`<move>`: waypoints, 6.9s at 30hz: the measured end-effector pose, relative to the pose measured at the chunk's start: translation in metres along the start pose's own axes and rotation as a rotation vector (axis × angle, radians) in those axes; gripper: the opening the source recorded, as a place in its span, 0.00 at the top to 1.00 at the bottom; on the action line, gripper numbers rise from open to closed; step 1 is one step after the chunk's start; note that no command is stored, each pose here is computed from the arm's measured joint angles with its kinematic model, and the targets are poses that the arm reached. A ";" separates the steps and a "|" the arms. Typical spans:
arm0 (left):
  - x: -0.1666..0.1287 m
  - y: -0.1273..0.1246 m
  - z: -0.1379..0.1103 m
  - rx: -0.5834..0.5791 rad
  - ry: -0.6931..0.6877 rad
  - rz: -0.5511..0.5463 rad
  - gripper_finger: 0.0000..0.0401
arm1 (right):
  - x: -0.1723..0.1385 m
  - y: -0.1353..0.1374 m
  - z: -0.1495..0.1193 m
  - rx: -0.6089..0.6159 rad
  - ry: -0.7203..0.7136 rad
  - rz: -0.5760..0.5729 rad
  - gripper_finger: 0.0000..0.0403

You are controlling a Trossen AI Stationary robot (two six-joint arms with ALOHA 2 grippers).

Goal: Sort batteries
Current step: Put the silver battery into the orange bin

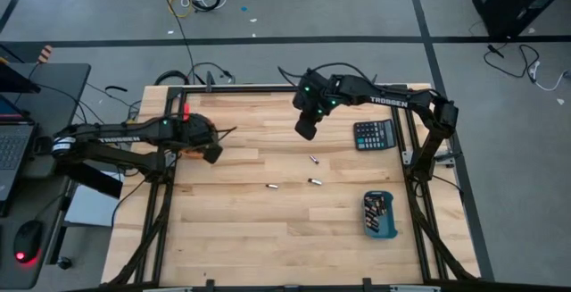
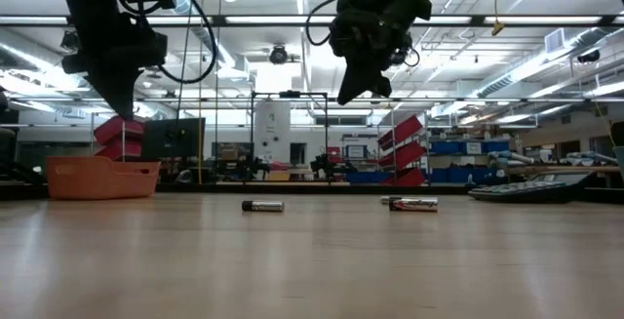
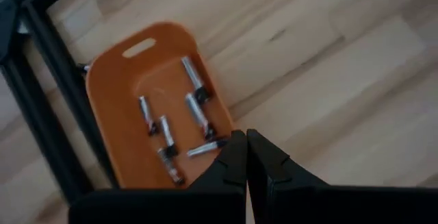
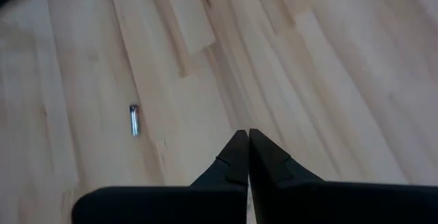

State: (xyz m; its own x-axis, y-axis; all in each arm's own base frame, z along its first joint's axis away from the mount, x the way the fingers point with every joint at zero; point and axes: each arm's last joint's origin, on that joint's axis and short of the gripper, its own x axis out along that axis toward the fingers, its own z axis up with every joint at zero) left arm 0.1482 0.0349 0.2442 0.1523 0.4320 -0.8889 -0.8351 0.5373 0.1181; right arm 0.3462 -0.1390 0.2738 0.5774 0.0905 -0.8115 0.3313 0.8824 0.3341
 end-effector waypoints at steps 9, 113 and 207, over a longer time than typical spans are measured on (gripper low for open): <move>0.013 0.009 -0.017 -0.043 0.106 0.096 1.00 | -0.003 0.003 0.022 -0.070 -0.228 -0.001 0.99; -0.038 0.067 -0.026 -0.266 -0.207 0.336 1.00 | 0.054 -0.046 0.158 -0.042 -0.515 -0.031 1.00; 0.087 0.072 0.049 -0.148 0.153 0.386 1.00 | 0.060 -0.044 0.142 -0.008 -0.327 0.056 1.00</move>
State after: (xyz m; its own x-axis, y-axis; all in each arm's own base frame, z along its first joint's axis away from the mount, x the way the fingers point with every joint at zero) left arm 0.1269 0.1467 0.1975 -0.2567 0.4630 -0.8484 -0.8839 0.2425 0.3998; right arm 0.4720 -0.2379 0.2789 0.8040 -0.0133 -0.5945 0.2872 0.8841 0.3686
